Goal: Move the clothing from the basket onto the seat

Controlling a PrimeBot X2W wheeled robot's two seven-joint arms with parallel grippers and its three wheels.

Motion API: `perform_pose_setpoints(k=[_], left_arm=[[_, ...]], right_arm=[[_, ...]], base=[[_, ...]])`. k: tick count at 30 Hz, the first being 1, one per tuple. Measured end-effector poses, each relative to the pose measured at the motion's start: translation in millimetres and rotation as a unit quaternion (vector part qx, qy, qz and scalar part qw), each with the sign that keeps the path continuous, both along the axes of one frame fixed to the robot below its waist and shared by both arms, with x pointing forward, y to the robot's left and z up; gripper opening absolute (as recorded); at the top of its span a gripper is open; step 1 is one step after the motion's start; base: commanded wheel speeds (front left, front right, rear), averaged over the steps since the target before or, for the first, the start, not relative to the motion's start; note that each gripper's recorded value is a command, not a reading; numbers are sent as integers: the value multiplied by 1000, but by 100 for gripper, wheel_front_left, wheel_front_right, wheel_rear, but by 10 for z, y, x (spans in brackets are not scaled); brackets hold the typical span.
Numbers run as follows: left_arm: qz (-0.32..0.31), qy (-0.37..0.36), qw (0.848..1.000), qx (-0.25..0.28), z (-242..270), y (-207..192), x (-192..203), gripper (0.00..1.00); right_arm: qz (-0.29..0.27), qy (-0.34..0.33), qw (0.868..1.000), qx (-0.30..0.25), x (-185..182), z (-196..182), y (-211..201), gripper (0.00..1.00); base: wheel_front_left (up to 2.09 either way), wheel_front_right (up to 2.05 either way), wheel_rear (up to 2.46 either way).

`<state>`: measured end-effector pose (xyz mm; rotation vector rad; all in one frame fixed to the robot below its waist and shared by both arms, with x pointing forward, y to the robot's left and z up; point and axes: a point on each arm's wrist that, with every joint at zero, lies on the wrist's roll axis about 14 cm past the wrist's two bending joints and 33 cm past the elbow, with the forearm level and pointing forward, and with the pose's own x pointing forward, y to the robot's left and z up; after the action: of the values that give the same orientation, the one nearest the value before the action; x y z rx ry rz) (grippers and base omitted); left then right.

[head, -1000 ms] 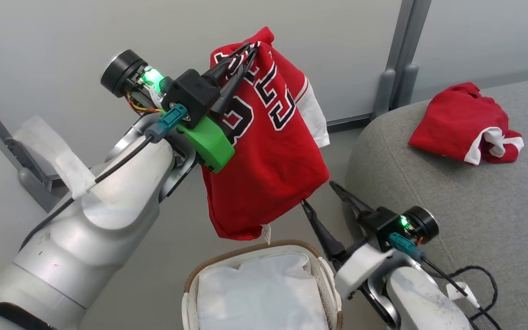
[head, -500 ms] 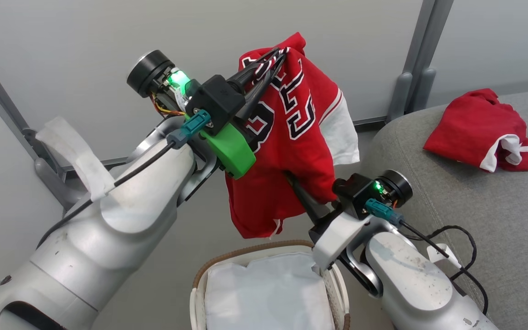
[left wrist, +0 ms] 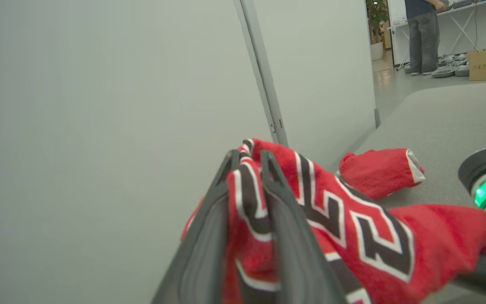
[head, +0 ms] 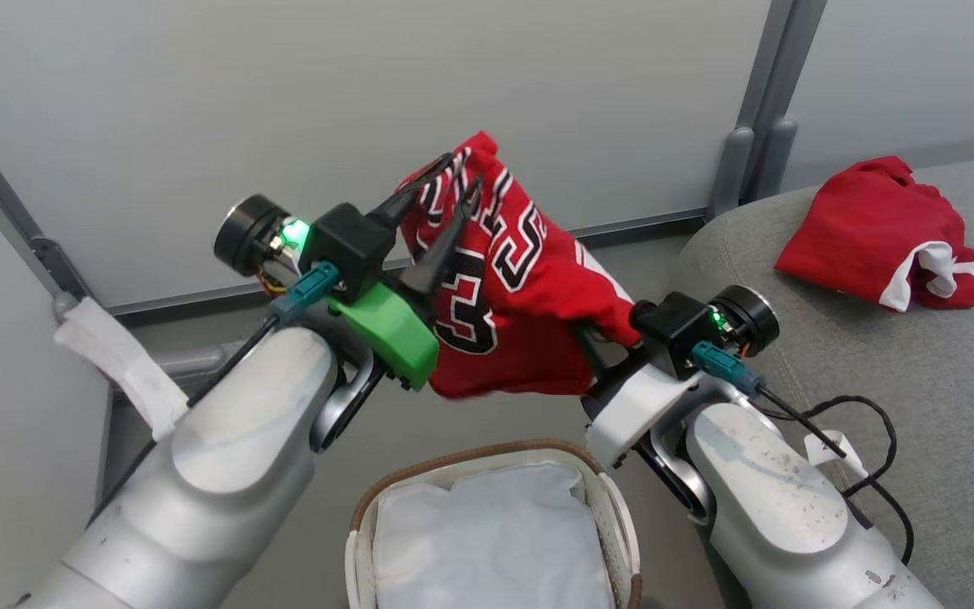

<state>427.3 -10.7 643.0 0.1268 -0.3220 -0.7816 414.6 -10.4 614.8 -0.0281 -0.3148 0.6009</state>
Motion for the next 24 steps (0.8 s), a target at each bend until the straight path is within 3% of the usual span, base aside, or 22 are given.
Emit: perform_pose_setpoints(k=[16, 24], left_arm=[[79, 174, 980, -59, -1170, 319, -222, 100], [78, 211, 973, -57, -1471, 267, -414, 100]], right_arm=[[-69, -14, 997, 4, 181, 81, -429, 0], [-95, -8, 995, 0, 205, 15, -595, 0]], base=[[0, 0, 0], [0, 0, 0]])
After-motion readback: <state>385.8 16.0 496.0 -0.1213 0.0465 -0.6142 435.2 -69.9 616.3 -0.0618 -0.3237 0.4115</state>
